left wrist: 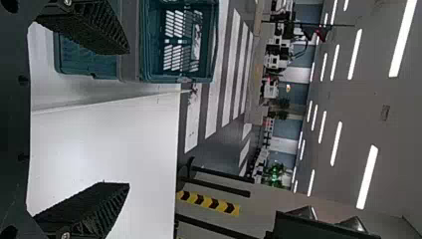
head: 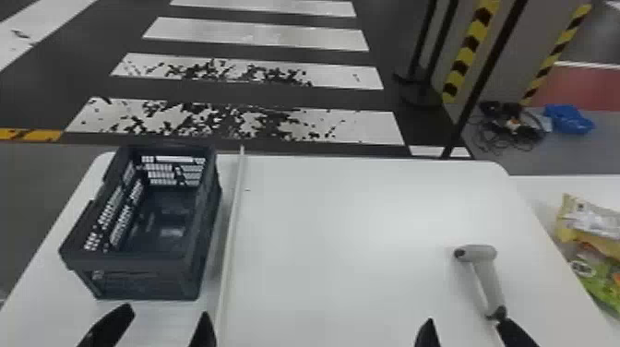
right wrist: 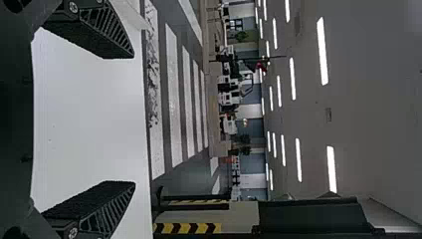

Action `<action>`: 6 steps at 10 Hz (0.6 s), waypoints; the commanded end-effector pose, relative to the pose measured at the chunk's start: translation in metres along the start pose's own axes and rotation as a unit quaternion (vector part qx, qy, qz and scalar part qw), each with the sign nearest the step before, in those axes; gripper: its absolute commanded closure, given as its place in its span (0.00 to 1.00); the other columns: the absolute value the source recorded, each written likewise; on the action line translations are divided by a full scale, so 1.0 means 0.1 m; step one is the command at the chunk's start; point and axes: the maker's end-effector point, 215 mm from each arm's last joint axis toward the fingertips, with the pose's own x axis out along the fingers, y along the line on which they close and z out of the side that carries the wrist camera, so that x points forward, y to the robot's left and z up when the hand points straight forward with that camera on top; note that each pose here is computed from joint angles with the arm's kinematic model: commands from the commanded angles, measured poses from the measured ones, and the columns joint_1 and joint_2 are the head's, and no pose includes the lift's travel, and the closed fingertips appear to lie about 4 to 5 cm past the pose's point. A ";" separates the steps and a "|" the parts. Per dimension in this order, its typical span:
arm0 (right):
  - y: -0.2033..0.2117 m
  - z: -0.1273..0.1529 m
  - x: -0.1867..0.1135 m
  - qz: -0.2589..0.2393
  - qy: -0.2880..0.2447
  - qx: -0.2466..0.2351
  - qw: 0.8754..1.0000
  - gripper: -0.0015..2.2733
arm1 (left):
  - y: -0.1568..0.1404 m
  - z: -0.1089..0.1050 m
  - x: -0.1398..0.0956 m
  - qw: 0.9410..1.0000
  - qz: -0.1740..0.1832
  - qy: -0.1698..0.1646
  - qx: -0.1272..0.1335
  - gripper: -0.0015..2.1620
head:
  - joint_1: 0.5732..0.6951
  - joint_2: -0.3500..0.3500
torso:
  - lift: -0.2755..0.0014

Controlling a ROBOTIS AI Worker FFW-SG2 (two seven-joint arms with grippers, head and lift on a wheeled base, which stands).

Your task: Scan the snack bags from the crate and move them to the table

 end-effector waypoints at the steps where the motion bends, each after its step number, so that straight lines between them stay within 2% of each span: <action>1: -0.01 0.02 -0.01 -0.001 -0.006 -0.001 1.000 0.04 | 0.02 -0.02 0.00 1.000 0.003 0.003 0.001 0.02 | 1.00 0.38 | 0.65; 6: -0.08 0.07 -0.05 -0.023 -0.015 -0.003 1.000 0.04 | 0.06 -0.05 -0.01 1.000 0.010 0.005 0.007 0.02 | 1.00 0.36 | 0.65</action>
